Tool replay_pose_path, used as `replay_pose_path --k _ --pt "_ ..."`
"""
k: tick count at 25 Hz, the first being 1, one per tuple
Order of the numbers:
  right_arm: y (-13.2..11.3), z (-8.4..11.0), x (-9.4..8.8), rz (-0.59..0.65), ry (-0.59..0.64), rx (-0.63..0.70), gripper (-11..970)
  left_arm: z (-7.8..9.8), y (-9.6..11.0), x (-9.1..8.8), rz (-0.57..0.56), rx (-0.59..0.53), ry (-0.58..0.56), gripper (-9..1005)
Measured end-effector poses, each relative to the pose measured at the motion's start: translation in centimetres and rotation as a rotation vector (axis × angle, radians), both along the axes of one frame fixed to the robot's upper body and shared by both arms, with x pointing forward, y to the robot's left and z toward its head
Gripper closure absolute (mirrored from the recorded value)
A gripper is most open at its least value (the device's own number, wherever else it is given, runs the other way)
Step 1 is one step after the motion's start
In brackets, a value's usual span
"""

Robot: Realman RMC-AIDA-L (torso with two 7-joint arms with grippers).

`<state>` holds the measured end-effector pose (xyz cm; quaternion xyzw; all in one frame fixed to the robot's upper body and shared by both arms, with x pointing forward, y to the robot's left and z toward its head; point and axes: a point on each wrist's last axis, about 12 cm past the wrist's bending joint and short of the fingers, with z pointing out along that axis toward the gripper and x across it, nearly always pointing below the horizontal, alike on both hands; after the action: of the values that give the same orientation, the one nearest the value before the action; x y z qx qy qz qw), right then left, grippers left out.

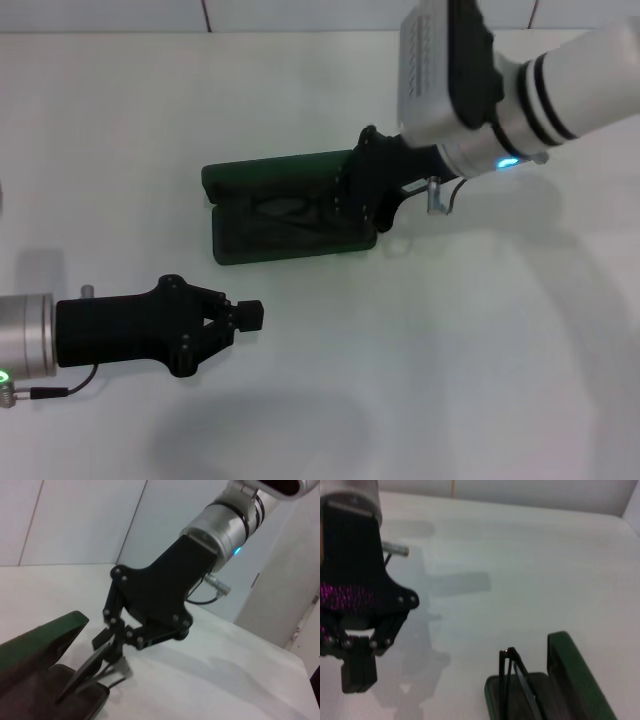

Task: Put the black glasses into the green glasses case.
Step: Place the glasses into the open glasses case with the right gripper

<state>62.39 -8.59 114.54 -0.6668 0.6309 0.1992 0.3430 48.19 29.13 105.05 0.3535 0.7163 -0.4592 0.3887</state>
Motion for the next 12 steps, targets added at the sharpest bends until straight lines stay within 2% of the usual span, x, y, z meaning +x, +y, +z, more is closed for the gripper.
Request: replay_pose_path --k 12 --pt "1.2 -0.7 -0.1 -0.003 -0.075 -0.025 844 0.0 -0.2 0.1 -0.002 -0.004 0.004 997"
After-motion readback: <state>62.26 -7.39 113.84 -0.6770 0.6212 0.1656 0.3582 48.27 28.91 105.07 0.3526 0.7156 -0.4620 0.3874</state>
